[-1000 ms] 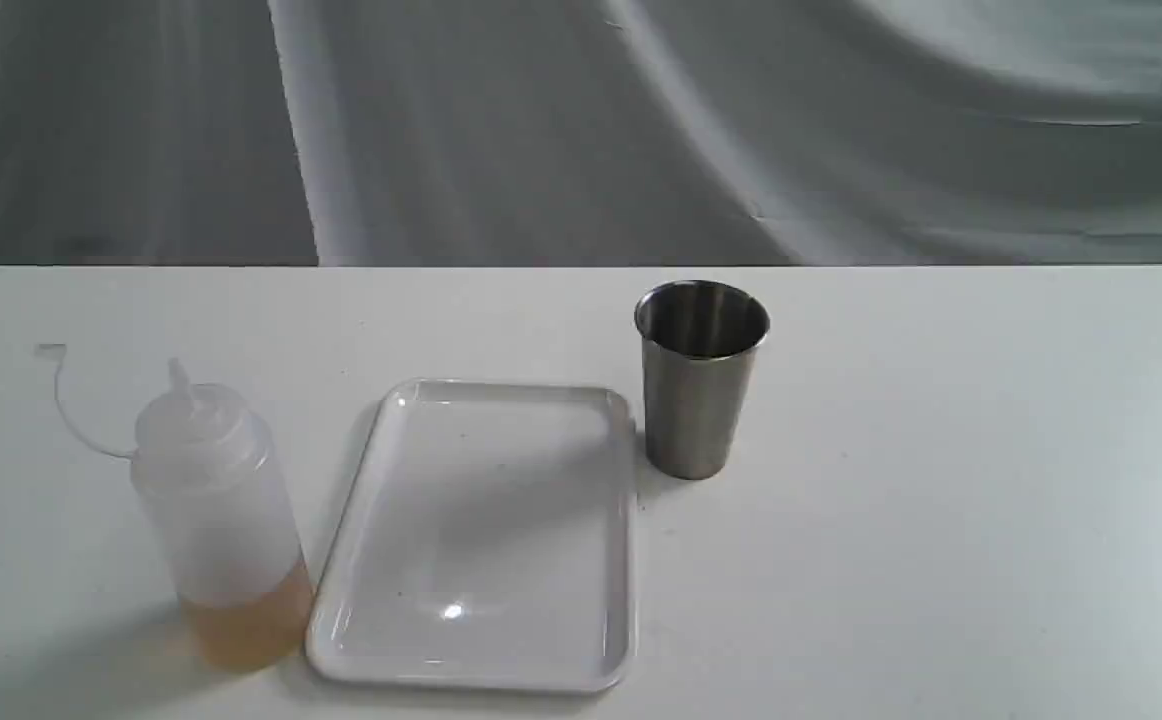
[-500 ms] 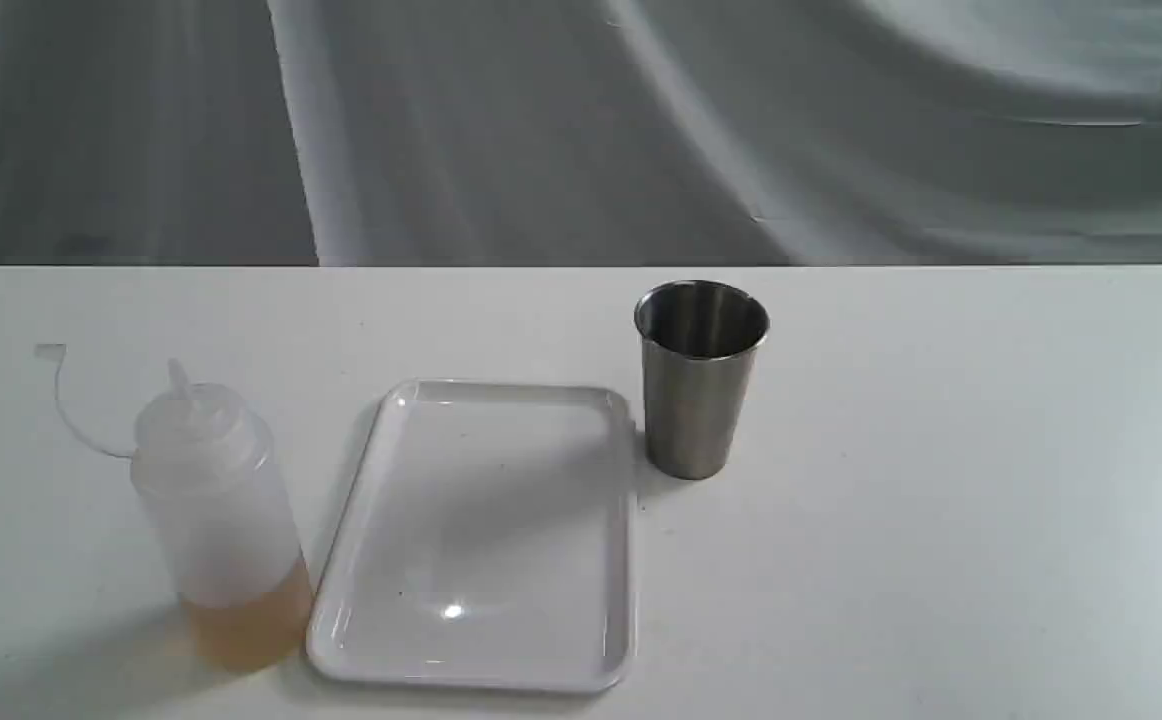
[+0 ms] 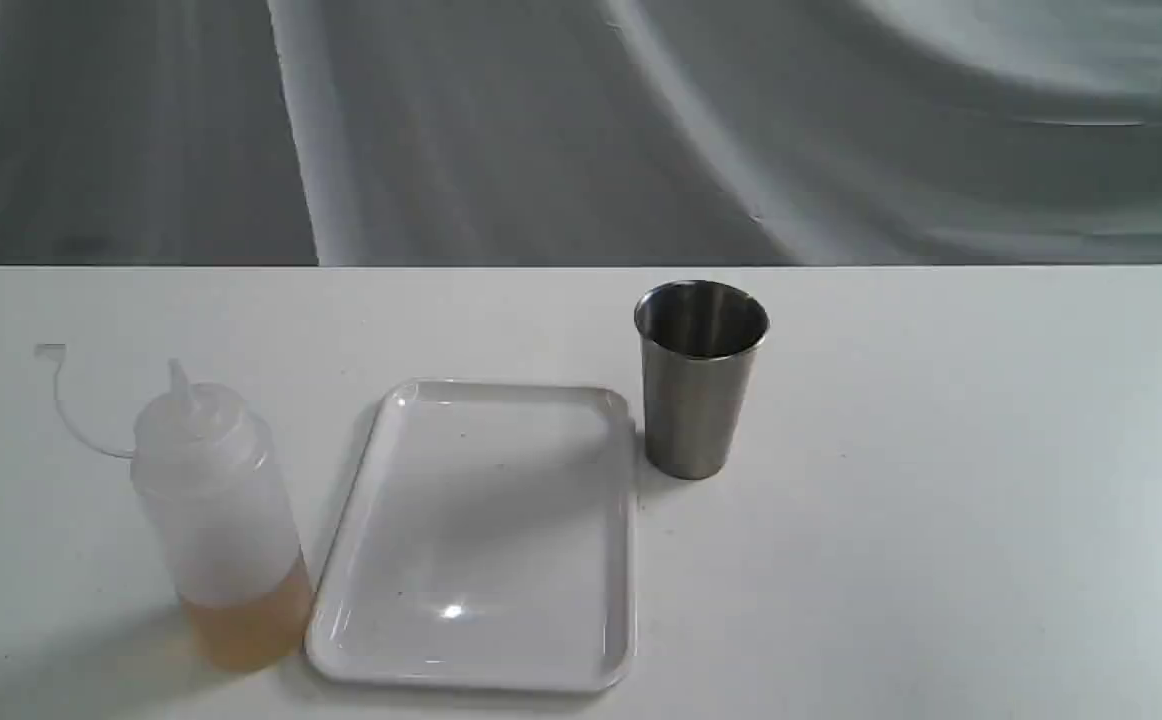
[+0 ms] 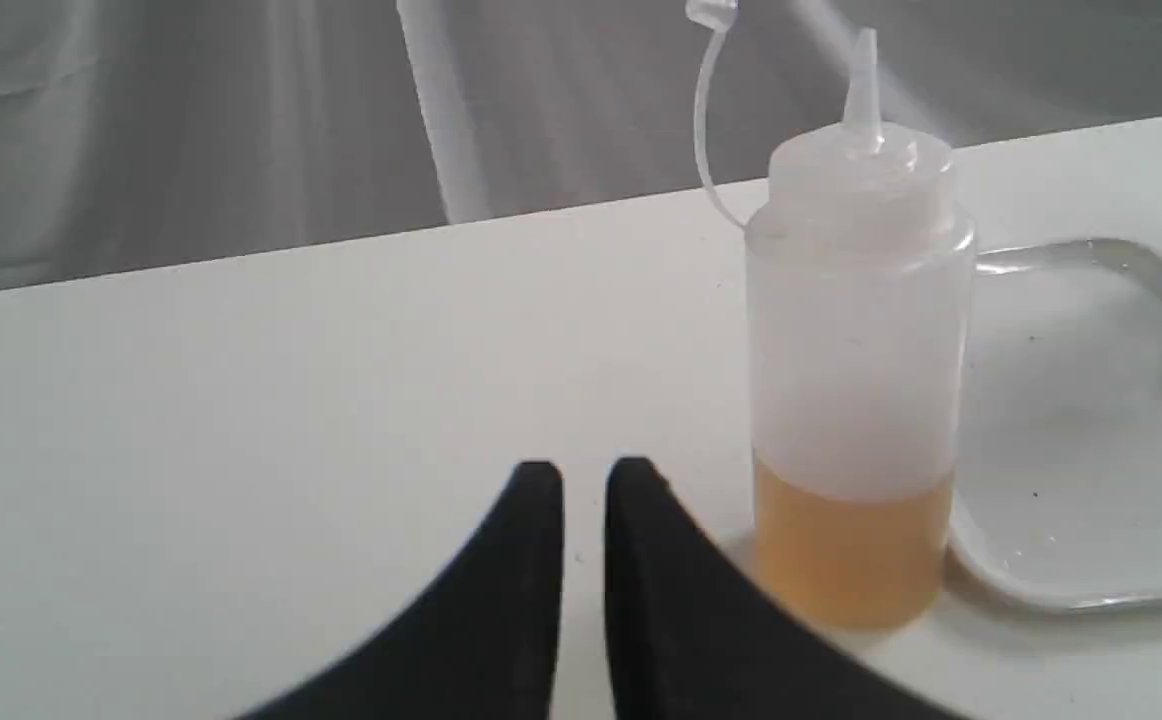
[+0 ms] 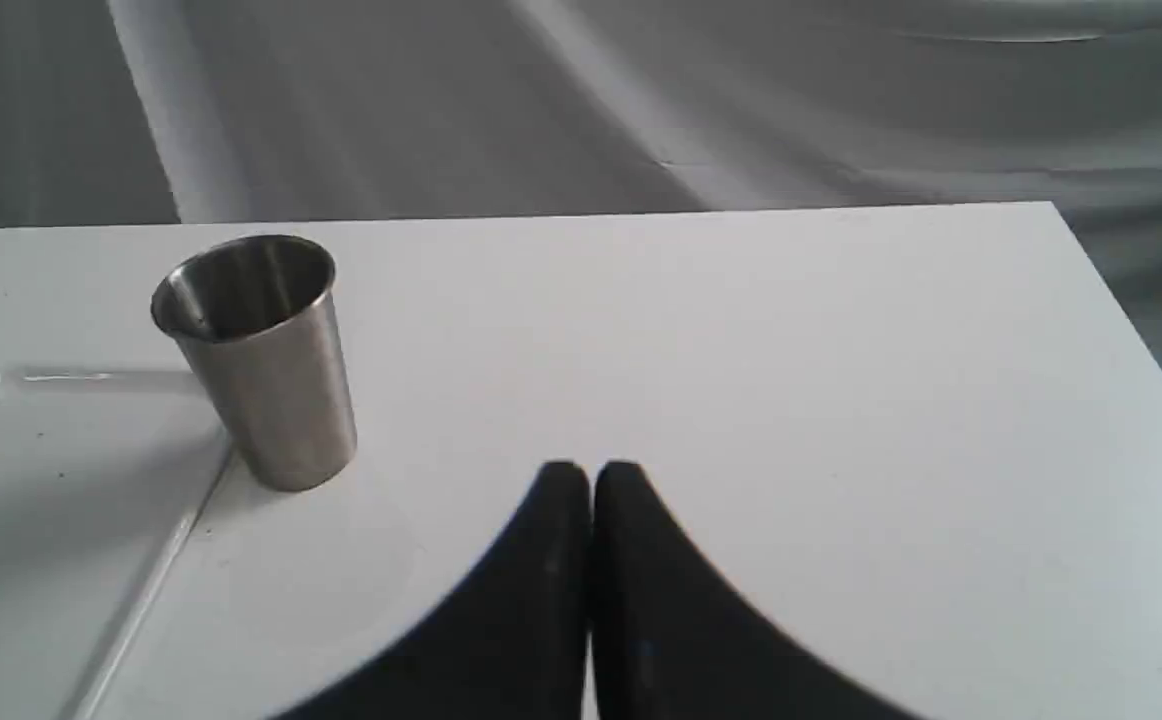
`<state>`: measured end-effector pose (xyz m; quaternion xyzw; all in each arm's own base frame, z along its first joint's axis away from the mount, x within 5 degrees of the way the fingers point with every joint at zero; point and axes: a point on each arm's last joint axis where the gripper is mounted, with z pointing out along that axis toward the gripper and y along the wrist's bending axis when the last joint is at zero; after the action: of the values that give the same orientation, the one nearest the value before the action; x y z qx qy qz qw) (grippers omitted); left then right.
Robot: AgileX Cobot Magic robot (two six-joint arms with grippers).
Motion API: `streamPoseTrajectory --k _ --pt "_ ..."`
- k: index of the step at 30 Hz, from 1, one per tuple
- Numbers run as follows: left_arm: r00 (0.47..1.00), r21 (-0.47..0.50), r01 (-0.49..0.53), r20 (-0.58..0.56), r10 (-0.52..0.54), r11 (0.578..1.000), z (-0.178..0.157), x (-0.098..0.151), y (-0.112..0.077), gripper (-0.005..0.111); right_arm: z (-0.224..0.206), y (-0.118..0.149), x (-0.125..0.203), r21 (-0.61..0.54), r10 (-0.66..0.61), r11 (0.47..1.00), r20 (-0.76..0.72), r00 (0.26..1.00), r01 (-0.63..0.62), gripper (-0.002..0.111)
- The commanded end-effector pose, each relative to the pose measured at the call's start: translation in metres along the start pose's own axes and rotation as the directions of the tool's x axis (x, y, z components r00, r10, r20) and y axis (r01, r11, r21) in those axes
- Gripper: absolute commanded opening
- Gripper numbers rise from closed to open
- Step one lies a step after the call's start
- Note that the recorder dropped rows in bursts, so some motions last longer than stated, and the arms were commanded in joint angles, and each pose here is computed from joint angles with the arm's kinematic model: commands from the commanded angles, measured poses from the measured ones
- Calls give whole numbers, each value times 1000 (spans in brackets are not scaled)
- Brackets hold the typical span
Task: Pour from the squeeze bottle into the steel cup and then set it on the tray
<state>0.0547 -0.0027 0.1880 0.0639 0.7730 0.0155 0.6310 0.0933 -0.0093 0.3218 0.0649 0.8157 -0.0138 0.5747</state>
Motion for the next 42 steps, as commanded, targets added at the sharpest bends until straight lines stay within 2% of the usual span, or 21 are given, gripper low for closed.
streamPoseTrajectory --k 1,6,11,17,22,30,37,42 --pt "1000 2 1 7 -1 1000 0 1 0 8 9 2 -19 -5 -29 1000 37 999 29 0" --pt "1000 2 1 7 -1 1000 0 1 0 8 26 16 -36 -83 -79 993 59 995 84 0" --pt "1000 2 1 7 -1 1000 0 1 0 8 52 43 -45 -204 -150 967 15 989 150 0" --pt "1000 2 1 7 -1 1000 0 1 0 8 91 98 -52 -385 -205 899 54 977 209 0" --pt "1000 2 1 7 -1 1000 0 1 0 8 119 153 -46 -517 -241 817 93 966 254 0" --pt "1000 2 1 7 -1 1000 0 1 0 8 157 231 -25 -631 -295 721 94 951 286 0" --pt "1000 2 1 7 -1 1000 0 1 0 8 180 271 13 -694 -291 659 121 949 290 0" --pt "1000 2 1 7 -1 1000 0 1 0 8 195 292 52 -723 -315 632 92 945 281 0"
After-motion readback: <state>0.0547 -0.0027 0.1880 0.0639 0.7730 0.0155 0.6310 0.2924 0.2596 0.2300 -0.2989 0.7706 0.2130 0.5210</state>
